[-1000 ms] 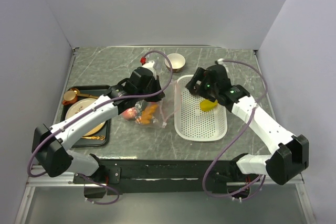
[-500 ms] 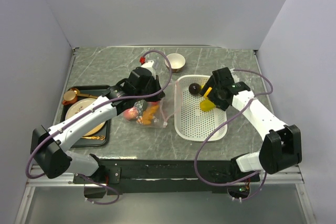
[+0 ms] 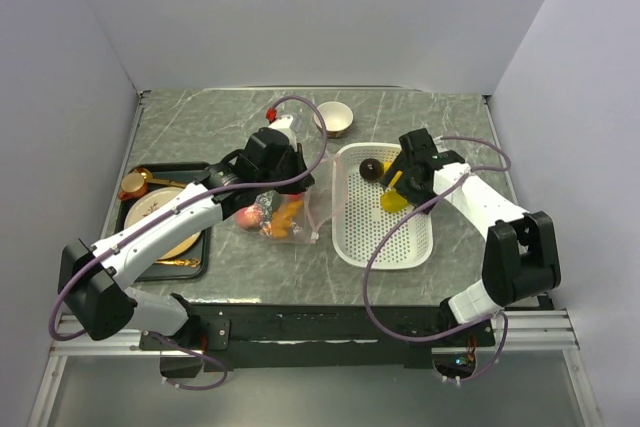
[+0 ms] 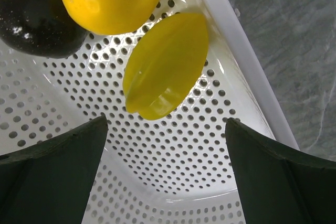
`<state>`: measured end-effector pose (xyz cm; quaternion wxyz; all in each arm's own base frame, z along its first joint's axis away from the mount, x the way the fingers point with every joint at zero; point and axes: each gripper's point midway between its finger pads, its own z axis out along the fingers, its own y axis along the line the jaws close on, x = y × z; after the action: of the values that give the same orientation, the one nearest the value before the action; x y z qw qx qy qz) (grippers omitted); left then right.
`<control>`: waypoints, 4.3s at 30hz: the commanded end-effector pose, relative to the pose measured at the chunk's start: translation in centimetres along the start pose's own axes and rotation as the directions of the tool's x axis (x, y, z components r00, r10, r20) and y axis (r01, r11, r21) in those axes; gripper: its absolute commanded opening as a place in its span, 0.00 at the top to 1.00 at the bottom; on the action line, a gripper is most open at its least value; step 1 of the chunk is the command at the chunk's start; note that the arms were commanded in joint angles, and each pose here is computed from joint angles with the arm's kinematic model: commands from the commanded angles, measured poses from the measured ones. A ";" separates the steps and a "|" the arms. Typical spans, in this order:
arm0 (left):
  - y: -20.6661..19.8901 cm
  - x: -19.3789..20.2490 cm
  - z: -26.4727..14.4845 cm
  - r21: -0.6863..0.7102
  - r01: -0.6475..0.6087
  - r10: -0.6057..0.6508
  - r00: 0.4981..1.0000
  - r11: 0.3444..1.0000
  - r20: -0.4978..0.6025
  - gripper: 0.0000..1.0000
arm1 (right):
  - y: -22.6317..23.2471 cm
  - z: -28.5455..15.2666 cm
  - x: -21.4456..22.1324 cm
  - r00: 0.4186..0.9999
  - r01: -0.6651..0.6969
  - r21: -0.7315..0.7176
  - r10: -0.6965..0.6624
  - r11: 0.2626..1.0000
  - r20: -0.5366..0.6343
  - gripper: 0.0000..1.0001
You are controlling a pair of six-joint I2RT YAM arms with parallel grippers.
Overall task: Place the food in the zip-top bag and seal the zipper
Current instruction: Pick up the fake fruit from the bin, then place the fake fruit in the zipper food storage bag.
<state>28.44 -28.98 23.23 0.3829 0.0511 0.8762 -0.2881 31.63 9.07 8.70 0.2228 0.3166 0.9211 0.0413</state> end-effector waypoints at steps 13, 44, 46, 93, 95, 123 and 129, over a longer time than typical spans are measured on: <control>-0.3 -0.8 -0.7 0.010 -0.002 0.002 0.999 1.000 0.036 0.99 | 0.8 3.2 -1.4 0.999 0.010 0.003 -0.010 1.000 0.044 0.02; -0.5 -0.4 0.6 0.005 -0.016 0.016 1.000 1.000 0.000 0.99 | 4.1 -0.7 2.4 0.970 0.200 -0.345 -0.234 0.917 -0.059 0.73; -0.4 -0.4 0.5 0.002 -0.016 0.016 1.000 1.000 0.003 0.99 | 4.6 -1.3 2.3 0.964 0.224 -0.369 -0.261 0.902 -0.054 0.73; -0.9 0.0 1.4 0.025 0.012 -0.012 1.000 1.000 -0.015 0.99 | 13.0 -15.1 6.8 0.853 0.467 -0.707 -0.479 0.531 0.204 0.72; -0.8 -0.1 1.4 0.019 0.010 -0.010 1.000 1.000 -0.012 0.99 | 13.1 -14.5 7.2 0.843 0.484 -0.687 -0.500 0.543 0.198 0.72; -0.5 -1.2 0.2 0.001 0.014 -0.014 0.999 1.000 0.043 0.99 | 14.8 -12.8 5.0 0.887 0.448 -0.589 -0.416 0.672 0.200 0.19; -0.7 -1.2 0.3 0.013 0.007 -0.007 0.999 1.000 0.039 0.99 | 12.8 -13.3 1.6 0.924 0.378 -0.509 -0.281 0.773 0.259 0.13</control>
<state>28.94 -29.30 21.19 0.3664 0.0465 0.8886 -0.2721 30.43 23.54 18.63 0.3139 0.0167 0.9148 0.2537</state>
